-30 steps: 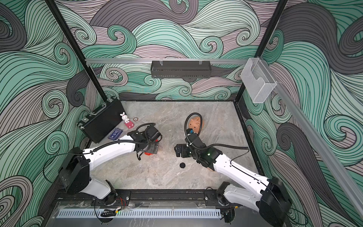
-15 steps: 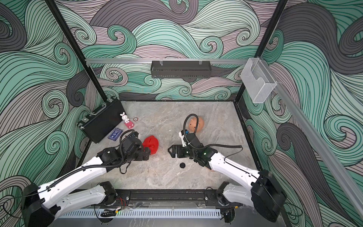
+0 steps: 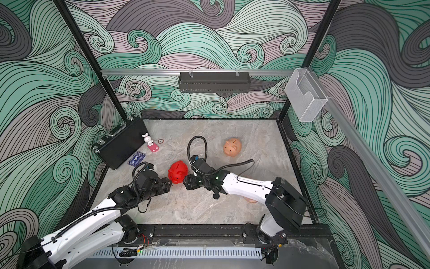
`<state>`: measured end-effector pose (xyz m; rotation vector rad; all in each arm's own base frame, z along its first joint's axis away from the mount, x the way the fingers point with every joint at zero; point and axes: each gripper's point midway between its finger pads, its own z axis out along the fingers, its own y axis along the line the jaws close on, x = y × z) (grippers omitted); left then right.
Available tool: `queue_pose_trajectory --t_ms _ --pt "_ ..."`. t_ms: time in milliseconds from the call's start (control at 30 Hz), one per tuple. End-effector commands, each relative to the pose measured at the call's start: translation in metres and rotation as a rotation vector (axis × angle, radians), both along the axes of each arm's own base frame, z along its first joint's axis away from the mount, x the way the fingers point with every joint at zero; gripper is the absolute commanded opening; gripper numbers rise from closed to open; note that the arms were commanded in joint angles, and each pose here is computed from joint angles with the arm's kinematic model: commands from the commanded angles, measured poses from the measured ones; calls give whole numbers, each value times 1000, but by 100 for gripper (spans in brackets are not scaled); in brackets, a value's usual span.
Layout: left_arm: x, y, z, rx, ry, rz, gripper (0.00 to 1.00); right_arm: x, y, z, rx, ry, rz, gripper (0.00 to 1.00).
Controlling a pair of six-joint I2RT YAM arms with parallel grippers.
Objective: Open piggy banks
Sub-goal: Move the piggy bank to the center of the board.
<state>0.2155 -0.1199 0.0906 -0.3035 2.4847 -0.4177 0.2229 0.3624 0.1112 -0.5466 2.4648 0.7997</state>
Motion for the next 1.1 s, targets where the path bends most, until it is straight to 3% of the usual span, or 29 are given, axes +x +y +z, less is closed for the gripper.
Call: queue_pose_trajectory --t_ms 0,167,567,1067 --pt "10 -2 -1 -45 6 23 80 11 13 6 -7 -37 -7 72" --pt "17 10 -12 -27 35 70 74 20 20 -3 -54 -44 -13 65" --pt "38 13 -20 15 40 98 73 42 24 -13 -166 -88 -4 53" --pt "96 10 -16 55 42 137 70 100 32 -8 -137 -91 9 47"
